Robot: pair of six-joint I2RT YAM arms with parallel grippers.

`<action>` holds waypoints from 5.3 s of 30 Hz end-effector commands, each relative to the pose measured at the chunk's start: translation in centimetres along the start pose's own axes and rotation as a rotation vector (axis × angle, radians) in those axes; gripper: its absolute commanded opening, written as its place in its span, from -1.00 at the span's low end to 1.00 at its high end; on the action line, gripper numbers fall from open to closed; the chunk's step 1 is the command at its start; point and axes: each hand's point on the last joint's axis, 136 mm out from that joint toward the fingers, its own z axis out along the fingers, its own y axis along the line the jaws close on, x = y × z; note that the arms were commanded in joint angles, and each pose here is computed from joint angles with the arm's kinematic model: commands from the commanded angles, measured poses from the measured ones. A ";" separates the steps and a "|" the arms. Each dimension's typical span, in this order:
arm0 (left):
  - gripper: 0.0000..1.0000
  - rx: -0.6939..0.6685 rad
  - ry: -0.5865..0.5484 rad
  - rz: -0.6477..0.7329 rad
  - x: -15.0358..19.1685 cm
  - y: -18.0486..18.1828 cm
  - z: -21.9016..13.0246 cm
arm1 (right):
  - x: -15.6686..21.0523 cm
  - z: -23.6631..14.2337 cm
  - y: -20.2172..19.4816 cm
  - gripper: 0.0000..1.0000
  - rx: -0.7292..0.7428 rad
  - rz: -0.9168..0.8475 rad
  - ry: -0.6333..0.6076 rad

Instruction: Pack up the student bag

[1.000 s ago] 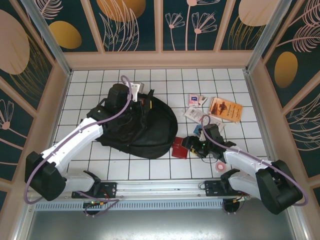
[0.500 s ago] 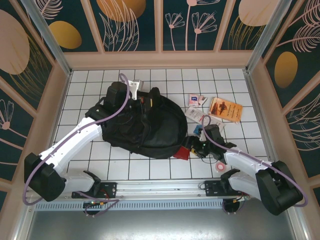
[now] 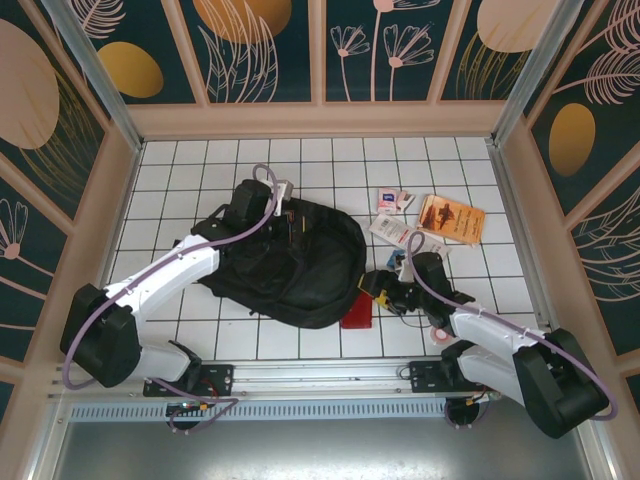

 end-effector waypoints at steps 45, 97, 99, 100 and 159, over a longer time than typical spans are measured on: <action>-1.00 -0.090 -0.170 0.085 -6.3 -2.2 -5.5 | -5.1 -8.6 5.2 -1.00 0.255 -0.166 -0.326; -1.00 0.119 -0.204 0.096 -9.6 -7.0 -3.7 | -12.9 -5.6 16.1 0.44 0.310 -0.288 -0.471; -1.00 0.127 -0.195 0.105 -9.5 -7.1 -3.3 | -13.5 -6.8 14.0 0.44 0.346 -0.227 -0.460; -1.00 0.125 -0.191 0.110 -9.4 -7.0 -3.1 | -13.3 -7.3 13.2 0.43 0.358 -0.212 -0.450; -1.00 0.124 -0.178 0.133 -7.9 -6.4 -2.8 | -16.3 -9.6 0.8 -1.00 0.411 0.042 -0.512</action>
